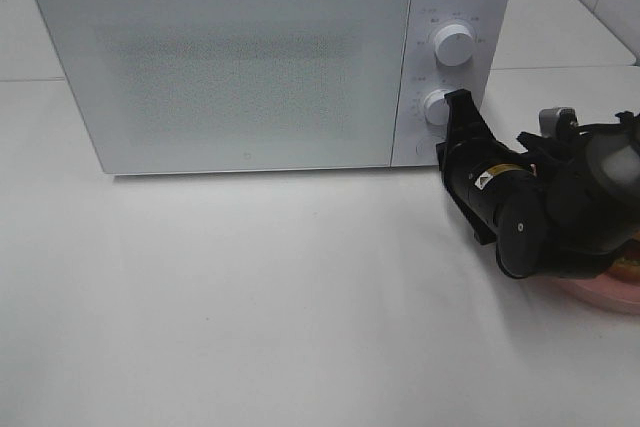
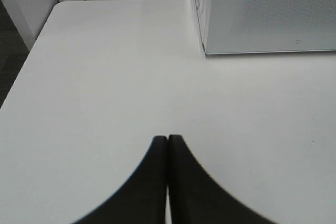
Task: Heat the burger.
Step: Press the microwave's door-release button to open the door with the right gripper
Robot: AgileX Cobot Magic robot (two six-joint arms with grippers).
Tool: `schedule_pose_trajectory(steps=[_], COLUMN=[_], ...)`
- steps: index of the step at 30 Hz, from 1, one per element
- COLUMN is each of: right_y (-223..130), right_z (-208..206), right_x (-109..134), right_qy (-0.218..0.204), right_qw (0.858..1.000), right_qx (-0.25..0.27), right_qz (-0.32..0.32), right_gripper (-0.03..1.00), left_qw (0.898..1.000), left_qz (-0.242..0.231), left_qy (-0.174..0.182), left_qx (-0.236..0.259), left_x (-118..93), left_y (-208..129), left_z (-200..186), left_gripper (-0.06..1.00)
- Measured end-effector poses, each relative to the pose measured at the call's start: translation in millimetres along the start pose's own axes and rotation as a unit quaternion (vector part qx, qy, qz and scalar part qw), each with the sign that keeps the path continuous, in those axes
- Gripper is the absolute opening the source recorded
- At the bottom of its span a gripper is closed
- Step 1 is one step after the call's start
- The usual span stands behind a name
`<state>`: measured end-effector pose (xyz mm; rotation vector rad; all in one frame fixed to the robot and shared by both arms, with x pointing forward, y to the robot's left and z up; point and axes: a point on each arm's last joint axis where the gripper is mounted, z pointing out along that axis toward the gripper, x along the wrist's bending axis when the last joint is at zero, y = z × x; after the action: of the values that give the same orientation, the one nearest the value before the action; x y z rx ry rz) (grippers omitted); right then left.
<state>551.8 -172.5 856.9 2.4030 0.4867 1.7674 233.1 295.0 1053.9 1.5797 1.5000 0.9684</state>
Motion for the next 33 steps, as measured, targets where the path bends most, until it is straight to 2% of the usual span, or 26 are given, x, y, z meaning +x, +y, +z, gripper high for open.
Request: schedule_pose_trajectory(steps=[8, 17, 33], right_y=[-2.2, -3.3, -8.6], right_z=[5.4, 11.3, 26.2], right_x=[-9.9, -6.8, 0.0], right_qy=[-0.005, 0.007, -0.021], right_qw=[1.0, 1.0, 1.0], right_qx=[-0.008, -0.013, 0.004], right_qz=[0.014, 0.018, -0.001], right_gripper=[0.0, 0.0, 0.0], left_qw=[1.0, 1.0, 1.0], left_qz=[0.0, 0.0, 0.0], left_qy=[0.0, 0.0, 0.0], left_qx=[0.0, 0.0, 0.0], left_x=[0.0, 0.0, 0.0], left_y=[0.0, 0.0, 0.0], left_z=[0.0, 0.0, 0.0], left_gripper=[0.0, 0.0, 0.0])
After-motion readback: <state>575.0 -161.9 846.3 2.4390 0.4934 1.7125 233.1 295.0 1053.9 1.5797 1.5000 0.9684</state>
